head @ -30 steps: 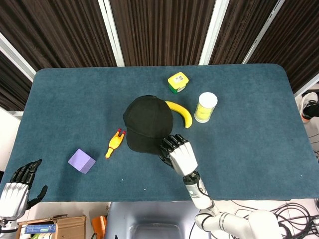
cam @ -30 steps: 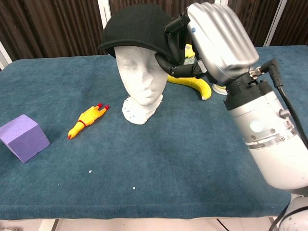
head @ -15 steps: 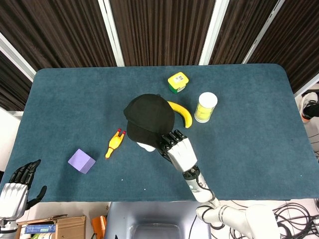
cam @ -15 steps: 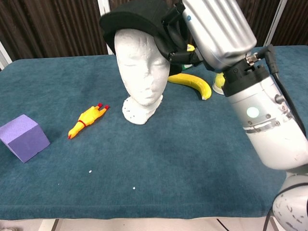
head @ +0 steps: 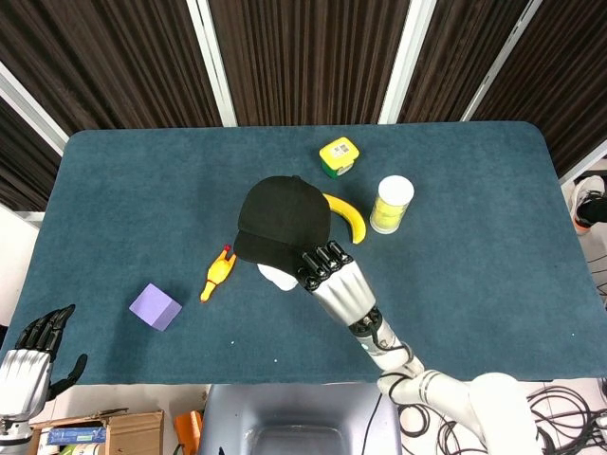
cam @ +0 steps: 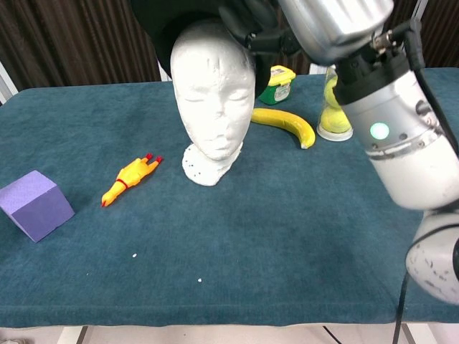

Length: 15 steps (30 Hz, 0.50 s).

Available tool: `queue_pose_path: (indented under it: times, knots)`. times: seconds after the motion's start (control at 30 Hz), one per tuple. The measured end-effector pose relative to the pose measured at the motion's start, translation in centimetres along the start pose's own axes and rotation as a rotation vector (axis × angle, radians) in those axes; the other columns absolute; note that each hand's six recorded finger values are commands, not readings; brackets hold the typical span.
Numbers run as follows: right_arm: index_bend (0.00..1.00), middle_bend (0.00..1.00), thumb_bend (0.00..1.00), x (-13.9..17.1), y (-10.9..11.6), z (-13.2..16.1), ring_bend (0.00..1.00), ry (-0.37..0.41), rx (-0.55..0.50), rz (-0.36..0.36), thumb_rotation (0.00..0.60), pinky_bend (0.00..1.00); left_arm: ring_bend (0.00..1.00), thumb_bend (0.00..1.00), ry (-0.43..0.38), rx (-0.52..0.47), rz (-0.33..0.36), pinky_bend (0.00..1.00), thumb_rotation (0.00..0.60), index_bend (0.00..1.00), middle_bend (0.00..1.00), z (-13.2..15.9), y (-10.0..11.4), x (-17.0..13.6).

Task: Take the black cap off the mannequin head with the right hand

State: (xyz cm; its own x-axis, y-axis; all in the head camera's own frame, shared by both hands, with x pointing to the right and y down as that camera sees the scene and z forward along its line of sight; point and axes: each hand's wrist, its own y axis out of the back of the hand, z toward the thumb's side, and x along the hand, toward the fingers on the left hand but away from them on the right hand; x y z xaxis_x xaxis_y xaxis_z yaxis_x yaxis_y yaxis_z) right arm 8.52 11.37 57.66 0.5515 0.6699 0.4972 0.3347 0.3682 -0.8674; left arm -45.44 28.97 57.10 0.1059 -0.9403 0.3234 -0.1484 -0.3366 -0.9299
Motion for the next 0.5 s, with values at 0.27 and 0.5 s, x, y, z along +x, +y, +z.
queue_pose_path:
  times: [0.27,0.5]
  knots:
    - [1.0,0.77,0.44,-2.9,1.2,-1.1,0.7,0.114,0.202,-0.068,0.6,0.76,0.15,0.36,0.002,-0.005,0.0,0.22,0.6,0.02,0.17,0.0,-0.1,0.0]
    - [1.0,0.77,0.43,-3.9,1.9,-2.9,0.7,0.15,0.287,-0.07,0.6,0.76,0.15,0.36,0.004,-0.006,0.006,0.22,0.6,0.02,0.17,-0.1,0.0,-0.1]
